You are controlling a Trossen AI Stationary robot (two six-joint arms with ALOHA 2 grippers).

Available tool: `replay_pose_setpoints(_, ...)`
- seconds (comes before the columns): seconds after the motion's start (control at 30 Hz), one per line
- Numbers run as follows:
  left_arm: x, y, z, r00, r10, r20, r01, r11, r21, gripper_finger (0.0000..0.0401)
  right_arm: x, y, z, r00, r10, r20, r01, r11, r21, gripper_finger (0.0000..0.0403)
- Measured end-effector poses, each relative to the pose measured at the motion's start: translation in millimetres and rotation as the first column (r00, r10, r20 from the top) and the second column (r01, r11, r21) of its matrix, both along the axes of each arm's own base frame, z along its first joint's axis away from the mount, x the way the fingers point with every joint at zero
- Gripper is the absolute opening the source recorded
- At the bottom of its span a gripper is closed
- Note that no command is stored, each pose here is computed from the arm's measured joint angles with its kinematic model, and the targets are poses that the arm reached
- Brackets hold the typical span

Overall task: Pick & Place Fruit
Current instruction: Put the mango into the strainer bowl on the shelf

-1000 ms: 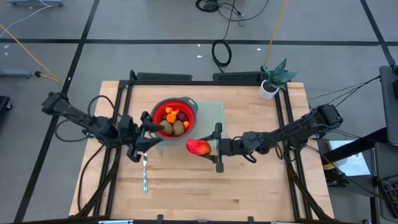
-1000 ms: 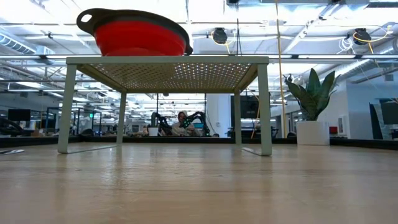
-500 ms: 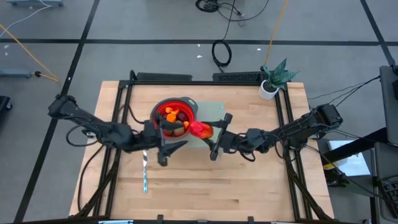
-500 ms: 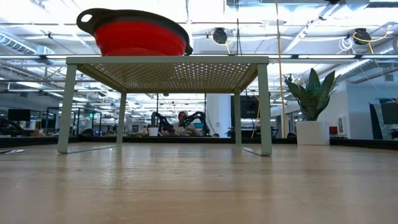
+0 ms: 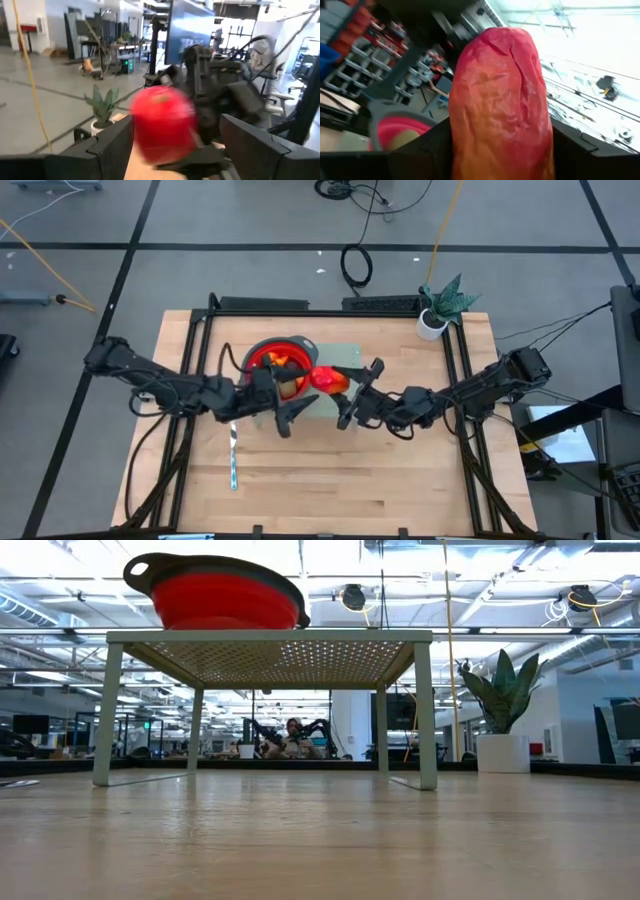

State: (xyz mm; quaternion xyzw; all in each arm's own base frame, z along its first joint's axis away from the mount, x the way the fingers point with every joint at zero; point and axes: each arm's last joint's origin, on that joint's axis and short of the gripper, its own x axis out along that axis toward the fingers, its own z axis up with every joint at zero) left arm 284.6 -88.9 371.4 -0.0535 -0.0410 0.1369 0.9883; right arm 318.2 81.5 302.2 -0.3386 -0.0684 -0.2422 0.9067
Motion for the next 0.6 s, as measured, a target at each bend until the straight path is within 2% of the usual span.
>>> replay_pose_setpoints(0.3, 2.6, 5.2, -4.7, 1.0, 0.01, -0.03, -0.011, 1.0, -0.027, 0.0294, -1.3, 0.6, 3.4, 1.0, 0.001, 0.022, -0.001, 1.0, -0.028, 0.0225)
replay_pose_setpoints(0.6, 9.1, 10.6, -5.4, 0.999, 0.033, 0.005, -0.032, 0.998, -0.049, 0.0294, 0.1, -4.1, 3.0, 1.0, -0.007, 0.024, 0.007, 1.0, -0.018, 0.0227)
